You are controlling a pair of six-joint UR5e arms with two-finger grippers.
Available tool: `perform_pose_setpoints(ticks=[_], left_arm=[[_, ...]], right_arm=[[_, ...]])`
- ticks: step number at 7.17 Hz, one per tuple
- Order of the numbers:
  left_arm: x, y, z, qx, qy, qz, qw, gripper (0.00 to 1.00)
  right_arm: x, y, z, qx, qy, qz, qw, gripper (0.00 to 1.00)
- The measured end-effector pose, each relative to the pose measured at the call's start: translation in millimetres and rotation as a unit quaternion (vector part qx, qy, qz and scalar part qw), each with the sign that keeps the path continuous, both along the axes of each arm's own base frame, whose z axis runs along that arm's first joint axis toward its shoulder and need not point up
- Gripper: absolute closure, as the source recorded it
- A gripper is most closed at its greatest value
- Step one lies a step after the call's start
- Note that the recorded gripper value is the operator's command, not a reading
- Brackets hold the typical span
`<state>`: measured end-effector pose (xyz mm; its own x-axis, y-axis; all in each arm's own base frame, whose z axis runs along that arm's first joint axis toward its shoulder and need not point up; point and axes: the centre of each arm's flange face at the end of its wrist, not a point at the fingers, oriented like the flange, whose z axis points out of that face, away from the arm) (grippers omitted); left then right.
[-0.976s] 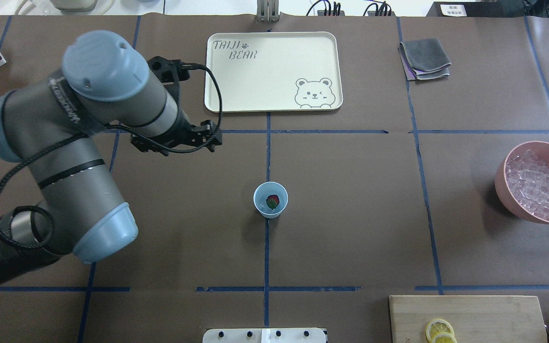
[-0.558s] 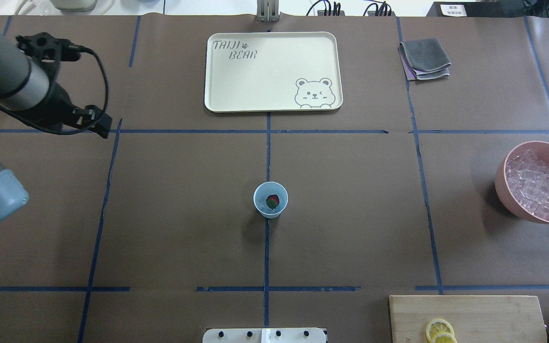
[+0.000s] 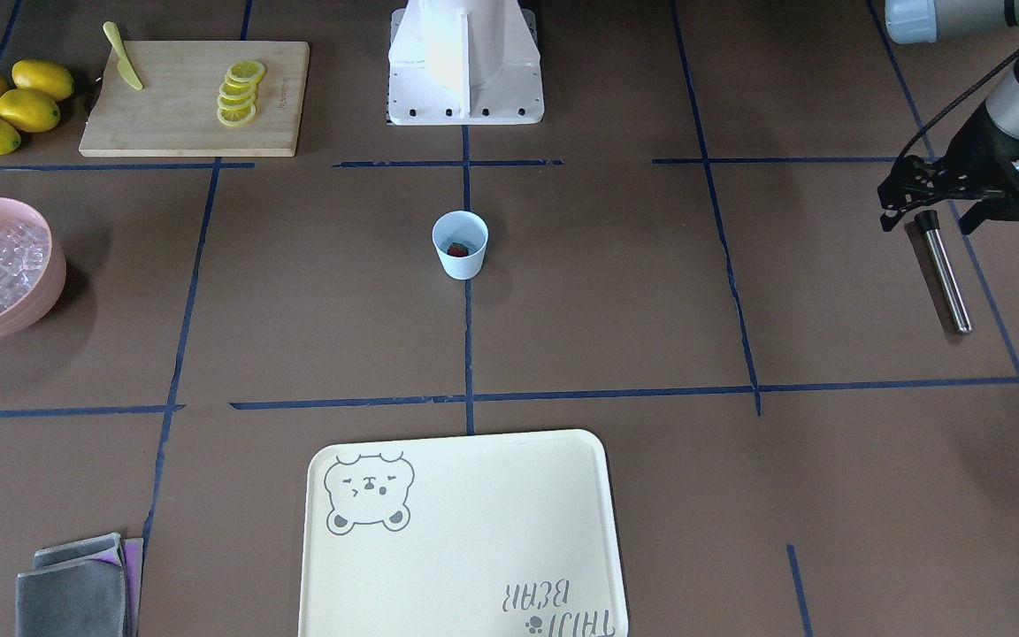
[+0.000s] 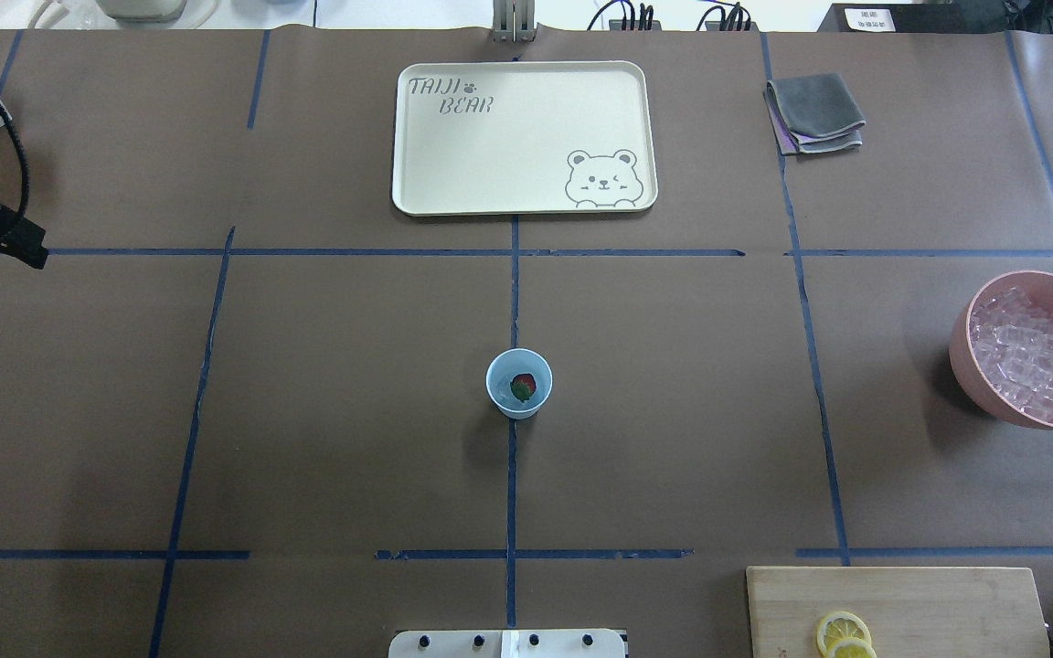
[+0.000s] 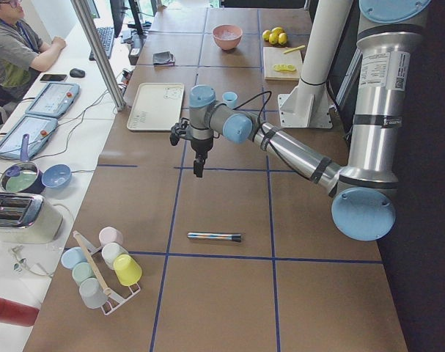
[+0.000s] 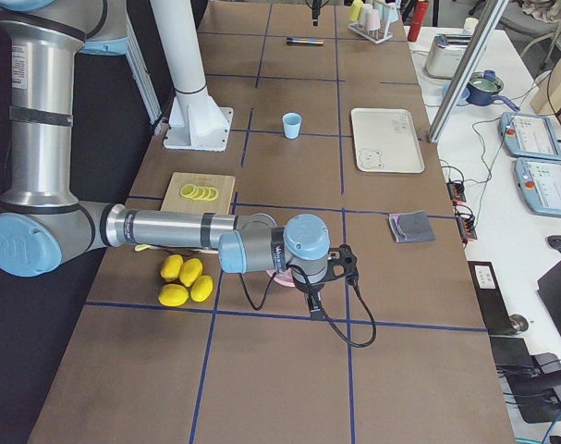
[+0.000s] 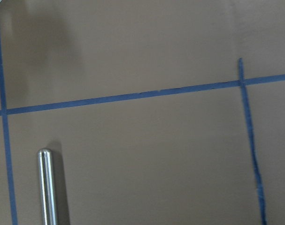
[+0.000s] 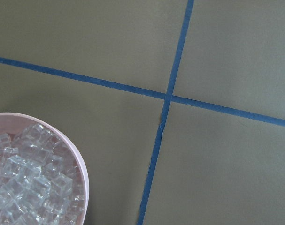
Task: Mash ice and strawberries in cup
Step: 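Withdraw the left arm back toward the table edge, then grasp the metal pestle upright with the left gripper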
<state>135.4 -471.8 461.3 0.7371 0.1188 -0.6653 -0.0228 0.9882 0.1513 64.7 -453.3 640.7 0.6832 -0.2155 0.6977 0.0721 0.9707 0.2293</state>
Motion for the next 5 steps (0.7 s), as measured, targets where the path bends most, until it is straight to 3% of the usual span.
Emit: perform_pose_setpoints(ticks=[5], left_arm=[[-12.1,-11.2,173.8,0.021,0.008,-0.017,0.9996,0.0]], right_arm=[[-0.1,-0.3,-1.1,0.0,-0.001,0.0,1.0,0.01]])
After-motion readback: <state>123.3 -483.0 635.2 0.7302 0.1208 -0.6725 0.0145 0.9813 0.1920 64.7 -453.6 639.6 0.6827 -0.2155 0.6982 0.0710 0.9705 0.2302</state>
